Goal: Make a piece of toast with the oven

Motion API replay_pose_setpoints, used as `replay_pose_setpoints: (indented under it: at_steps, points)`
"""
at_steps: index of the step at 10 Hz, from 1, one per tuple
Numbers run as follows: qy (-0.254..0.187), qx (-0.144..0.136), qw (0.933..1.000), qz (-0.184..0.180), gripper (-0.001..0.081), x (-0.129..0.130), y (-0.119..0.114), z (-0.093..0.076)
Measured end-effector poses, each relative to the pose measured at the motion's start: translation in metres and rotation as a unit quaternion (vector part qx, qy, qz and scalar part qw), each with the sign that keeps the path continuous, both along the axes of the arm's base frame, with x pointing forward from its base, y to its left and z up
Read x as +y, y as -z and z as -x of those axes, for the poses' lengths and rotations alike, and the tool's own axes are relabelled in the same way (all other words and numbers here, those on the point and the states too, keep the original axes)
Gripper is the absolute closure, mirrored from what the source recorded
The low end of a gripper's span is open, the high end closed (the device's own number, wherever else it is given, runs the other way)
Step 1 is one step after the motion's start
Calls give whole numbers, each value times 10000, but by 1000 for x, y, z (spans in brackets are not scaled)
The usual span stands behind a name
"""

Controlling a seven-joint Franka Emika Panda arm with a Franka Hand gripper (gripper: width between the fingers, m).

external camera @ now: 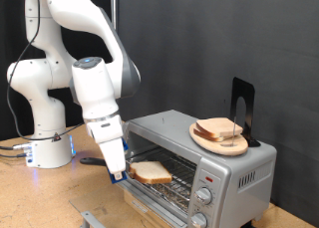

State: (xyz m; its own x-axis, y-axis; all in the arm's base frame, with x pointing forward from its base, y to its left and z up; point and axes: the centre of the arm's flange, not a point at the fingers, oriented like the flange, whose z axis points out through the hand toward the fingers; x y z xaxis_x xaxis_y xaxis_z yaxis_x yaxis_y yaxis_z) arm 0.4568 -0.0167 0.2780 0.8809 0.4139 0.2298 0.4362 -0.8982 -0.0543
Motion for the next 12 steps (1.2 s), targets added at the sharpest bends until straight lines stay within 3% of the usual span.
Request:
replay_pose_setpoints:
  at_steps: [5, 8, 12]
  points:
    - [-339, -186, 9984, 417, 406, -3, -25, 15]
    - [-274, -36, 9975, 651, 406, -15, -31, 23]
    - [-180, 11, 9977, 656, 406, -24, -31, 28]
